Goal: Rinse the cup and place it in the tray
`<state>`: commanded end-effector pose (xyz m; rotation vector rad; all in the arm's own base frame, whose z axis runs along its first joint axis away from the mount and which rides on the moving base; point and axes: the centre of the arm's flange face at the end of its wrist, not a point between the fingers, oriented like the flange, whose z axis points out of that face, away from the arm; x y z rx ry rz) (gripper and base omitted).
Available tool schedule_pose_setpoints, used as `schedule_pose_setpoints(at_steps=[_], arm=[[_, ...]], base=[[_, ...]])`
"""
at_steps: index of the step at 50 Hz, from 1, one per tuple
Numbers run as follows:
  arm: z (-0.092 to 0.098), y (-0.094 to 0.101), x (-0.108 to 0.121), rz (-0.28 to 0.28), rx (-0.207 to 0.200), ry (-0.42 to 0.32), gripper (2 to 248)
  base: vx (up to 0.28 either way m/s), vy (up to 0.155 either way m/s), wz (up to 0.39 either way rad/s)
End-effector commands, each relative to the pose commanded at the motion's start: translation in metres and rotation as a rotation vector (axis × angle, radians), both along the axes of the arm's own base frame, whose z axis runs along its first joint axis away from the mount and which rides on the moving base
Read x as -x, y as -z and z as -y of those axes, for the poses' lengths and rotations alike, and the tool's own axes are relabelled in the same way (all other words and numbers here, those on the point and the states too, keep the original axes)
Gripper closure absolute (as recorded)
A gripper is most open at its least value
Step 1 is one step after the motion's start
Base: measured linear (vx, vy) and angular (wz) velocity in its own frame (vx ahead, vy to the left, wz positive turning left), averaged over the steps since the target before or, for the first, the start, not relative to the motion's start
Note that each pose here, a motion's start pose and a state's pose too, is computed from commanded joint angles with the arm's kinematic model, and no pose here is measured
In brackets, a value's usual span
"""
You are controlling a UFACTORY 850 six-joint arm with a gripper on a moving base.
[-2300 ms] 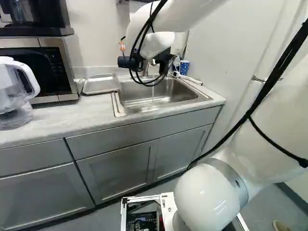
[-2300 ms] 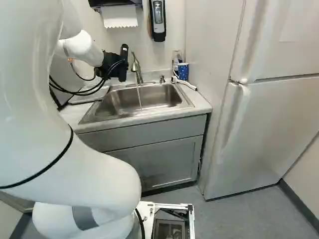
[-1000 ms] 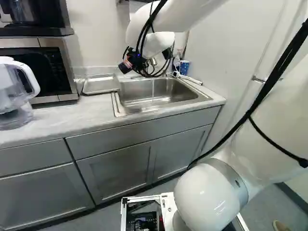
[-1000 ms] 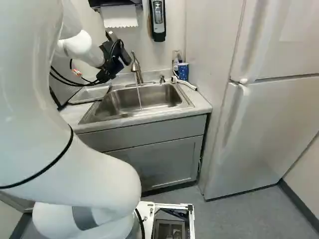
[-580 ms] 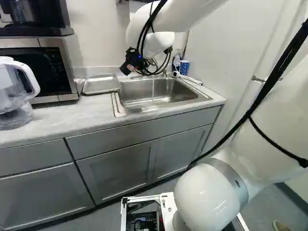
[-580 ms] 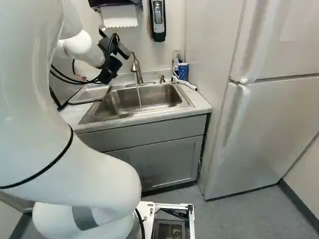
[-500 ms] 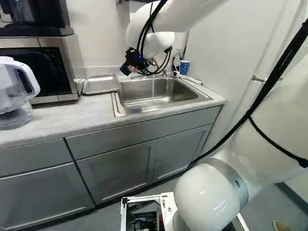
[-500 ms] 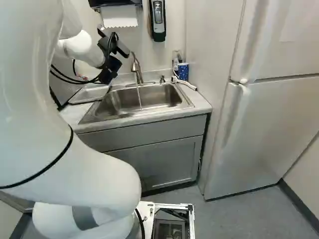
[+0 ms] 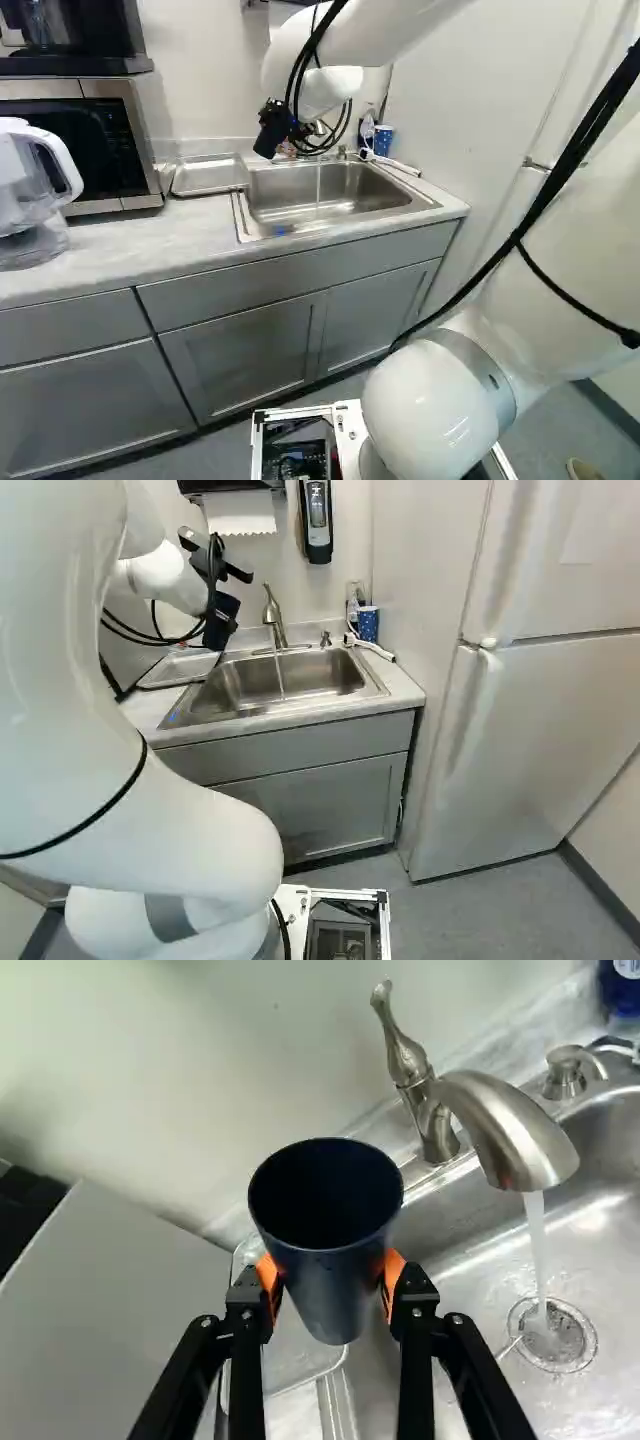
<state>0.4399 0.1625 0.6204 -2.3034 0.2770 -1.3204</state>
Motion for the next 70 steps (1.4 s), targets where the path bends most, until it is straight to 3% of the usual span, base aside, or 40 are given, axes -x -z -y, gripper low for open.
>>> schedule_pose_setpoints(at_steps=[45, 59, 70], arm=[[0.0, 0.0, 0.0, 0.14, 0.404, -0.202, 131], [-0.001, 0.0, 0.0, 0.14, 0.404, -0.204, 131], [-0.015, -0.002, -0.007, 0.156, 0.401, -0.22, 131]], base=[[0.0, 0.0, 0.0], [0.0, 0.0, 0.0], [0.0, 0.0, 0.0]])
